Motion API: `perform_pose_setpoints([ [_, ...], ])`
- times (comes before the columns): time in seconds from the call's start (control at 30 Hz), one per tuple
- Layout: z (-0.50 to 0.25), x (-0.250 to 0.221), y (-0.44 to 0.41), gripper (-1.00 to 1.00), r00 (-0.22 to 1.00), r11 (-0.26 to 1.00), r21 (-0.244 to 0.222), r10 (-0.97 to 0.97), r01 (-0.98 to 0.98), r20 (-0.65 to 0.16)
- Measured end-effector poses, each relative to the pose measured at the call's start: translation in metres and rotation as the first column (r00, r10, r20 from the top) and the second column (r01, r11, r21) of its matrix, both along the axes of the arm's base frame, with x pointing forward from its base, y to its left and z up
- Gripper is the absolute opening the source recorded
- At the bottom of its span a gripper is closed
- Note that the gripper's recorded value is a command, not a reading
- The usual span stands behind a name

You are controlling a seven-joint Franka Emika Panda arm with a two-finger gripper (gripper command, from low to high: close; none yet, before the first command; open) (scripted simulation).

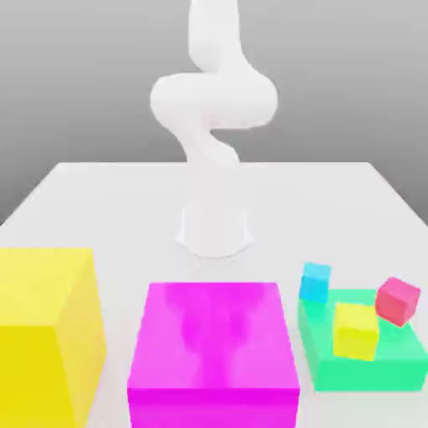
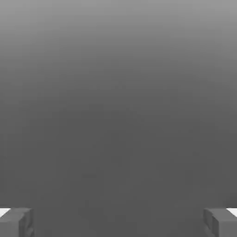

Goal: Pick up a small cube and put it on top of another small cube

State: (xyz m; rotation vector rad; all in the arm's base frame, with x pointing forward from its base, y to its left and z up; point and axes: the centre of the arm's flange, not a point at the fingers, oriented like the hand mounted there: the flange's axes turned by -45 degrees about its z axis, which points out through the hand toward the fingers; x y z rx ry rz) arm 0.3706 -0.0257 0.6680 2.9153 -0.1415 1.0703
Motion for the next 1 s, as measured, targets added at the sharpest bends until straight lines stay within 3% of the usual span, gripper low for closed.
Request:
perform_pose_setpoints([
  [0.13, -0.099, 0.023, -0.070, 0.00, 0.963, 0.981, -0.008, -0.193, 0.195, -0.186],
  [0.27, -0.199, 0.011, -0.134, 0.00, 0.863, 0.929, -0.033, -0.356, 0.369, -0.358],
  [0.53, -0.398, -0.104, -0.220, 0.00, 0.504, 0.729, -0.097, -0.556, 0.678, -0.661],
  [1.0, -0.455, -0.137, -0.248, 0.00, 0.378, 0.475, 0.026, -0.666, 0.880, -0.643],
])
